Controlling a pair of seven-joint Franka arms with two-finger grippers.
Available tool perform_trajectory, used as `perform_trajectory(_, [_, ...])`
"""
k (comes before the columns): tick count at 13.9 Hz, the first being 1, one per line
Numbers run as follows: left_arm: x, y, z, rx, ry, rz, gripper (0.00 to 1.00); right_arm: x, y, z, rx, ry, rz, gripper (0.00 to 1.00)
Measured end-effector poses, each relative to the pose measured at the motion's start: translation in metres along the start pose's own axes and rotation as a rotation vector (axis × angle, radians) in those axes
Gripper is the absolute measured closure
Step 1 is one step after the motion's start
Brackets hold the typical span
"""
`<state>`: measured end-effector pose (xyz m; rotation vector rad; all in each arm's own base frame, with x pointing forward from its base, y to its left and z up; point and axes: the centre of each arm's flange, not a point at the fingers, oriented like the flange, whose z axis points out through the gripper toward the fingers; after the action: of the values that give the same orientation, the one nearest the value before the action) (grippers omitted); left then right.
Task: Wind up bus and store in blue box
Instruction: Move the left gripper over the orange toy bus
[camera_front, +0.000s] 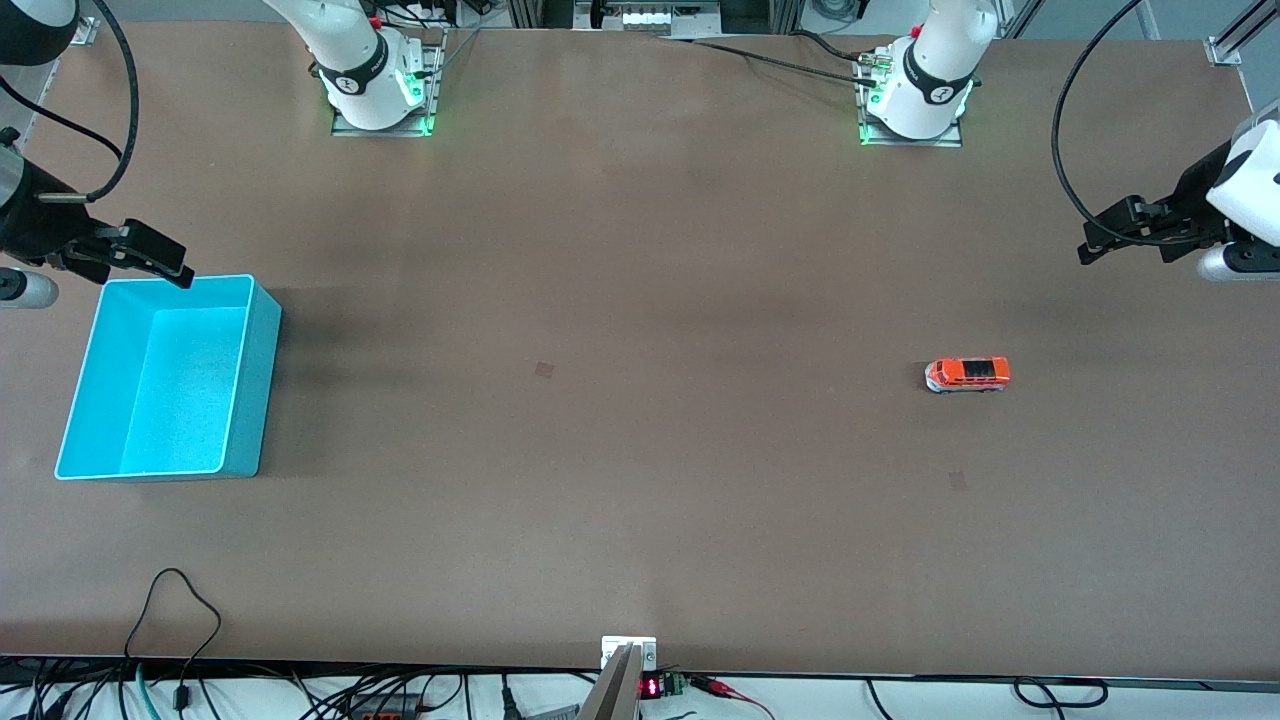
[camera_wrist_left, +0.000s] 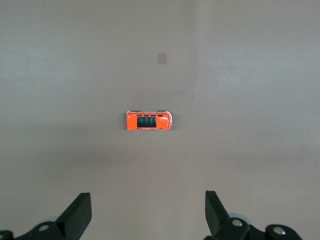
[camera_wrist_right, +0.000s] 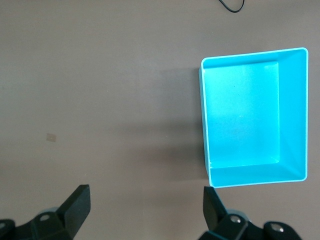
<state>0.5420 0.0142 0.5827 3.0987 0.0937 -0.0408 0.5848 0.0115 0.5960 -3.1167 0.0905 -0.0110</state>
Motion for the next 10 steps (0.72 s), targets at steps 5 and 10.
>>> perform_trajectory(5, [-0.004,0.0,0.007,0.001,-0.021,-0.001,0.0,0.0,0.001,0.0,0.0,-0.001,0.001,0.0])
perform_trajectory(10, [0.016,0.0,0.091,0.007,-0.186,0.07,0.0,0.0,0.001,0.0,0.0,-0.001,0.002,0.0])
